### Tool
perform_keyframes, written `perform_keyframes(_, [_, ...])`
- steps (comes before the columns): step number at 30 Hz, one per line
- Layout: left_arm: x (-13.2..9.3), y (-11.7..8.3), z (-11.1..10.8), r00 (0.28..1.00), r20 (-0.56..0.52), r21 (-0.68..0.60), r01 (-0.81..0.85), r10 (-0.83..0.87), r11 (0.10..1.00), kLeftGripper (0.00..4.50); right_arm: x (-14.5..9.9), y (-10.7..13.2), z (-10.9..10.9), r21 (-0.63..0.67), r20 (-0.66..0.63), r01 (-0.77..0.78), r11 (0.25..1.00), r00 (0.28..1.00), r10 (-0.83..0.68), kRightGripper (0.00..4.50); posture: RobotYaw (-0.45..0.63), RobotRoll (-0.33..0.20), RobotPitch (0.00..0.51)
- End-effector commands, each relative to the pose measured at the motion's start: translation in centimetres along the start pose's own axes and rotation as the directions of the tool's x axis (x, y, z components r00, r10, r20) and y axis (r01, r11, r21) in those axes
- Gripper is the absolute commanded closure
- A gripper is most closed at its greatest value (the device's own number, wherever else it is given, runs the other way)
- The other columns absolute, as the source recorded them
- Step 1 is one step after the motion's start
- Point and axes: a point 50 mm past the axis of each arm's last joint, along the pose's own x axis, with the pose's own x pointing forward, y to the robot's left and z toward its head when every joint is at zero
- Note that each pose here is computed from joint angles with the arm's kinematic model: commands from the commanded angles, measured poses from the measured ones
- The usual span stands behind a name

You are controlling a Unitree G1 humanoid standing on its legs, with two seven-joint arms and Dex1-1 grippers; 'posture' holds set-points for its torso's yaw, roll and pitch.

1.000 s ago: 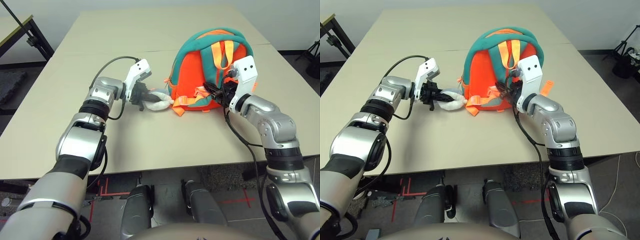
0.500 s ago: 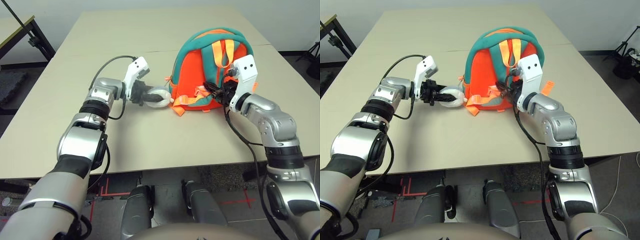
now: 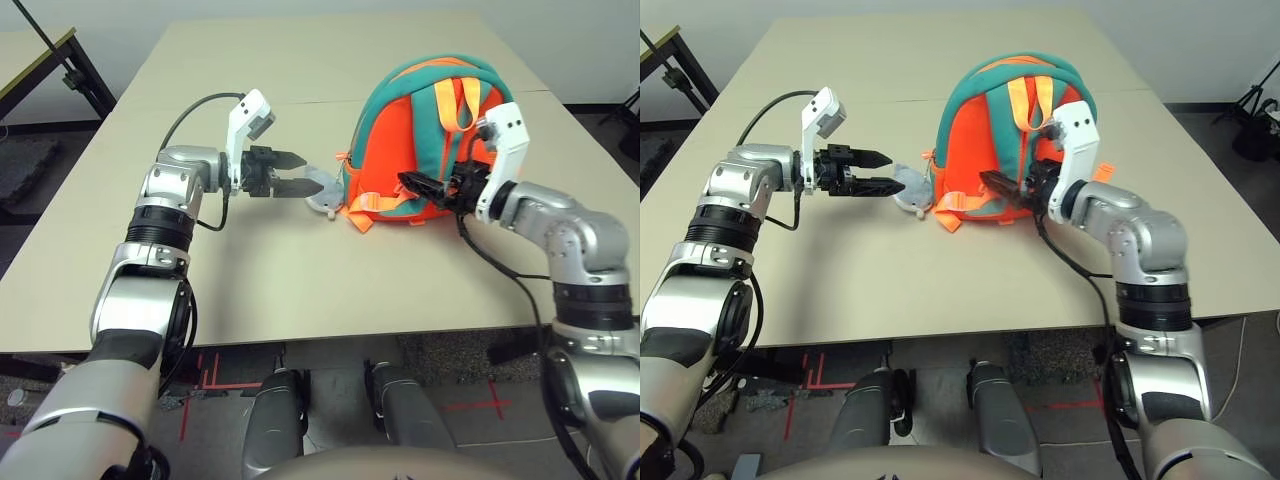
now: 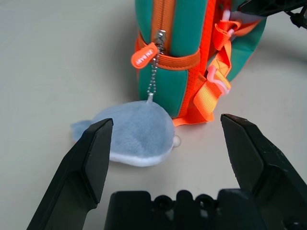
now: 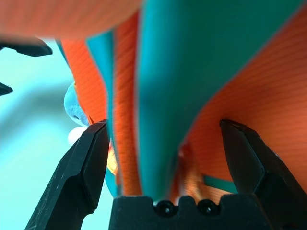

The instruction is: Put the pencil case into the backpack and zip it.

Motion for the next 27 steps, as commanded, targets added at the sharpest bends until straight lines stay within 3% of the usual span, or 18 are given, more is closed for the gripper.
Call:
perform_keyframes(1, [-0.4,-0.2,-0.4,1.000,0.003,-0.021,-0.008,0.008,1.000,0.00,-1.3,0.3,0.6,-0.003,-0.008,-0.057,0.998,0.998,0.057,0.04,-0.16,0.000,0.131])
perform_keyframes(11, [-0.6,-0.5,-1.0,1.000,0.009,-0.055,-0.019,0.020,0.998,0.00,-5.1,-0.5,-0.1,0.055,-0.070,-0.095,0.994,0.993,0.099,0.04,-0.17,0.000,0.125])
perform_keyframes(19, [-1.7,-0.3,-1.5,0.996,0.041,-0.087,-0.072,0.075,0.994,0.00,-7.4,-4.2,-1.4,0.091,-0.024,0.186,0.978,0.982,-0.185,0.04,-0.17,0.000,0.121])
perform_keyframes(27, [-2.5,0.1,-2.7,0.968,0.097,-0.131,-0.216,0.230,0.967,0.00,-8.1,-7.5,-2.7,0.084,0.078,0.476,0.875,0.872,-0.482,0.04,-0.16,0.000,0.123])
